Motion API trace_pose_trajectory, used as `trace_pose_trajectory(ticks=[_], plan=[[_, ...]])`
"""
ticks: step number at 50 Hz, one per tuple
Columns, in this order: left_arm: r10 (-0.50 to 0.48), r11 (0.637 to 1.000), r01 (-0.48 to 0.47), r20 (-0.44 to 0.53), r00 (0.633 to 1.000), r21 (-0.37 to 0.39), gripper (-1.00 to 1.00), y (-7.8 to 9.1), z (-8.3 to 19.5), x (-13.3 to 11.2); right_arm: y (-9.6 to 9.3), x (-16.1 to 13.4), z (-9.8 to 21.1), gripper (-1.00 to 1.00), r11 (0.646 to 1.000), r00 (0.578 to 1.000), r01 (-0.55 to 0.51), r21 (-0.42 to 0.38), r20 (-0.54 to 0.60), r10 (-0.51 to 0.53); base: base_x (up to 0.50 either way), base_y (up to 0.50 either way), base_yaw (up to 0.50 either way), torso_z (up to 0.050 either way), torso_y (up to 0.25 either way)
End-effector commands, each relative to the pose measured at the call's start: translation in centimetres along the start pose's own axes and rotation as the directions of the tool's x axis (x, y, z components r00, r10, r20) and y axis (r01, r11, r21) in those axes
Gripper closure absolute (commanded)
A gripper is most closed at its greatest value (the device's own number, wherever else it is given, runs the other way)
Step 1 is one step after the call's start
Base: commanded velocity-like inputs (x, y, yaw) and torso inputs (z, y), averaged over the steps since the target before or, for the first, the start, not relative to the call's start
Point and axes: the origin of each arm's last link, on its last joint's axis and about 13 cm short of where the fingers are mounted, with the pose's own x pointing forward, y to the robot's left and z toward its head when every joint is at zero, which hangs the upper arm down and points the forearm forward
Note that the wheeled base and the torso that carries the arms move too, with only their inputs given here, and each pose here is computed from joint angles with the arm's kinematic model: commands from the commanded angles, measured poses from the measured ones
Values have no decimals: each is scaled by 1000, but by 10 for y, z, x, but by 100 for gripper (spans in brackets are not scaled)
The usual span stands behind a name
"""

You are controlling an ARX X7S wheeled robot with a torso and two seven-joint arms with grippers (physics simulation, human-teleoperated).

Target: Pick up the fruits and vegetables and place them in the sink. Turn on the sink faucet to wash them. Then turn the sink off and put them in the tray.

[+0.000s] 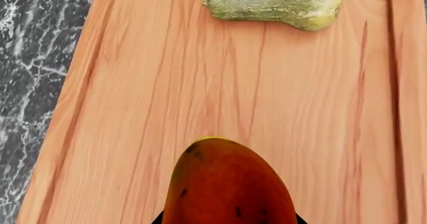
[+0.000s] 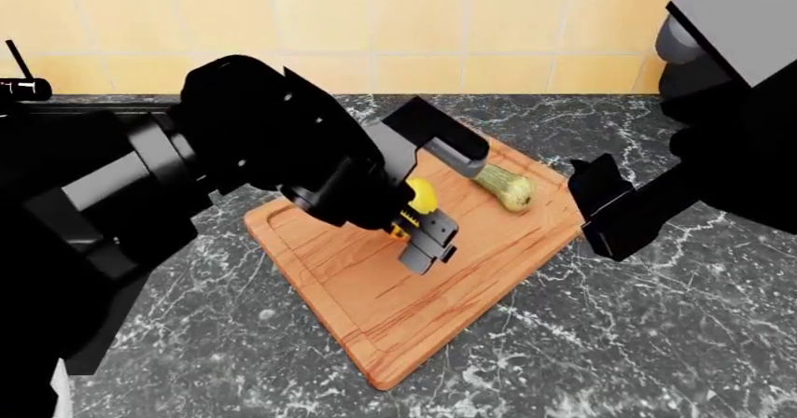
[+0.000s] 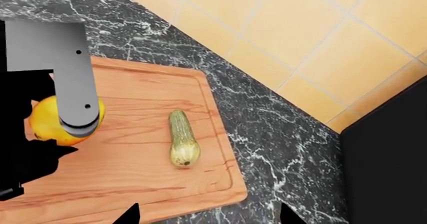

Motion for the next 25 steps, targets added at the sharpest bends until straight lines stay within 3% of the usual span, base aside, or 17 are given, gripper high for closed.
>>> trace_pose_trajectory(ticks=[1,9,10,25], plan=[[13,1000,-13,-1,1000,0,100,0,1,4,0,0,-1,-100,1000,1000,3,-2,0,-3,0,0,0,0,10],[16,1000,-16,-18,1000,-12,100,2,0,9,0,2,-3,-100,1000,1000,1,-2,-4,-1,0,0,0,0,0],[15,1000,-15,-19,1000,-13,-100,2,0,9,0,2,-3,-100,1000,1000,1,-1,-4,-1,0,0,0,0,0],[23,999,-23,-11,1000,-37,-100,7,-1,3,1,5,-8,-100,1000,1000,1,5,-11,-1,0,0,0,0,0]])
